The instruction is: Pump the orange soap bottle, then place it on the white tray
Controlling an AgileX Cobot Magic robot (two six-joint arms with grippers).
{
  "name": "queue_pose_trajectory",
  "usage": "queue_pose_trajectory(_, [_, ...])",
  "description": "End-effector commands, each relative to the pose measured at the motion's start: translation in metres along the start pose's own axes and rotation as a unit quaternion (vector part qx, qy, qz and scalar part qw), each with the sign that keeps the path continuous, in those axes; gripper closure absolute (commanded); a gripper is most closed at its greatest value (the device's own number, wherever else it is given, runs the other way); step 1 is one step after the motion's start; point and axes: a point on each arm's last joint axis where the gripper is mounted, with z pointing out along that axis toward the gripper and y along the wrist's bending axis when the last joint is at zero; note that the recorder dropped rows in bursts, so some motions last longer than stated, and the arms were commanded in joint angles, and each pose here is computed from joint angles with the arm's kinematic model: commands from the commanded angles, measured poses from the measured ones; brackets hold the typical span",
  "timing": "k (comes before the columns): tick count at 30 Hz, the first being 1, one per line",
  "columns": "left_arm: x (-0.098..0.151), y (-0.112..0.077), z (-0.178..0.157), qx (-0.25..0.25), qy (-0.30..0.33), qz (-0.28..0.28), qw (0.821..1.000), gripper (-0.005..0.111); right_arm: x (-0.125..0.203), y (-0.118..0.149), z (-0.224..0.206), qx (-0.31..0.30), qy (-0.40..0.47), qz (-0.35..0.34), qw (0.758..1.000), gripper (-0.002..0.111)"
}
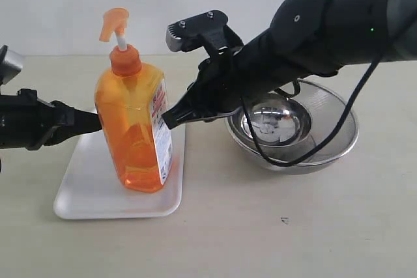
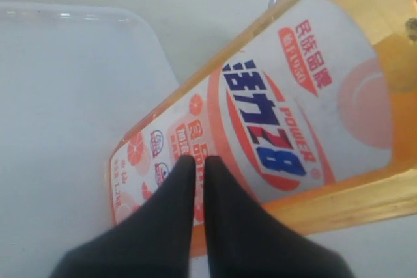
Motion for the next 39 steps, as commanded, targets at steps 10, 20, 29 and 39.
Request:
queue_pose_trajectory(10, [-0.001,-0.005,0.002,0.016,-0.002,0.004,1.0,0.102,-0.001,0.002,0.009,-0.018,-0.023,-0.013,1.0,0.109])
queue_pose_trajectory(20, [0.0,-0.005,0.002,0.017,0.001,0.007,1.0,0.102,-0.016,0.004,0.011,-0.036,-0.038,-0.023,0.998,0.109])
queue_pose_trajectory(29, [0.0,-0.005,0.002,0.017,0.001,0.007,1.0,0.102,-0.013,0.002,0.02,-0.037,-0.031,-0.025,0.999,0.109])
queue_pose_trajectory(39, [0.0,-0.007,0.002,0.031,0.001,0.008,0.999,0.102,-0.027,0.004,0.018,-0.053,-0.045,-0.033,0.997,0.109])
